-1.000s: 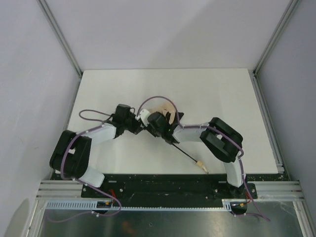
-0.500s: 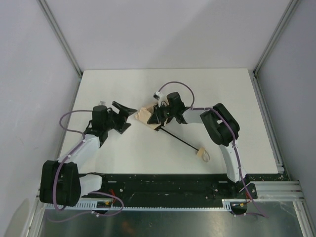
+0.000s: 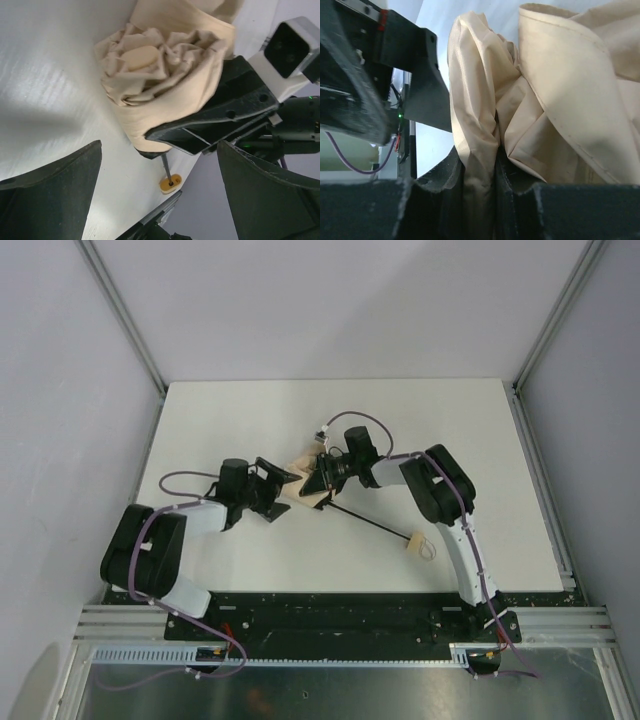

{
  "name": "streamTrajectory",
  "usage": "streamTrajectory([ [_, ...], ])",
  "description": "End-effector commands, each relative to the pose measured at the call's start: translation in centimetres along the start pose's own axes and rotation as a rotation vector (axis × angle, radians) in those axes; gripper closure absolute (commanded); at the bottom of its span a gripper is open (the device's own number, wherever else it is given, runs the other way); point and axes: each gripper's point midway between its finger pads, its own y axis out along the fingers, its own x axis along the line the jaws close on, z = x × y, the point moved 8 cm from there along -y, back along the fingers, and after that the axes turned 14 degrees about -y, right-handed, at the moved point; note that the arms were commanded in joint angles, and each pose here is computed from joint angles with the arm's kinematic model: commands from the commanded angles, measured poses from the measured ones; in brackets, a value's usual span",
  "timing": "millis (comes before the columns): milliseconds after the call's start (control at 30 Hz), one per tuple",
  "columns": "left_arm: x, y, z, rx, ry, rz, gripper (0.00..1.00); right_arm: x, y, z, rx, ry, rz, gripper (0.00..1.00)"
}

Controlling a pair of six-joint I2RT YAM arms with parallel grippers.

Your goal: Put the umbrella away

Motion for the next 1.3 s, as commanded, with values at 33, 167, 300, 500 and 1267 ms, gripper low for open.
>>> streamTrajectory([
  [33, 0.0, 2.1, -0.6, -0.051, -0.086, -0.014, 0.01, -2.2, 0.2, 9.2, 0.229, 0.397, 0.055, 1.00],
  [167, 1.5, 3.5, -1.5, -0.124, -0.100, -0.072, 0.08, -2.3, 0.1, 8.8, 0.235, 0.395, 0.051, 1.00],
  [300, 1.4, 4.7, -2.1, -0.197, -0.040, -0.082, 0.22, -2.4, 0.1, 8.7, 0.263, 0.395, 0.047, 1.00],
  [500, 2.7, 5.1, -3.0, -0.297, 0.025, -0.160, 0.51, -2.2, 0.2, 8.3, 0.277, 0.384, 0.023, 1.00],
  [1267, 5.0, 1.7, -0.6, -0.204, 0.004, -0.449, 1.00, 12.1, -2.5, -1.2, 0.216, -0.701, 0.863, 0.17],
])
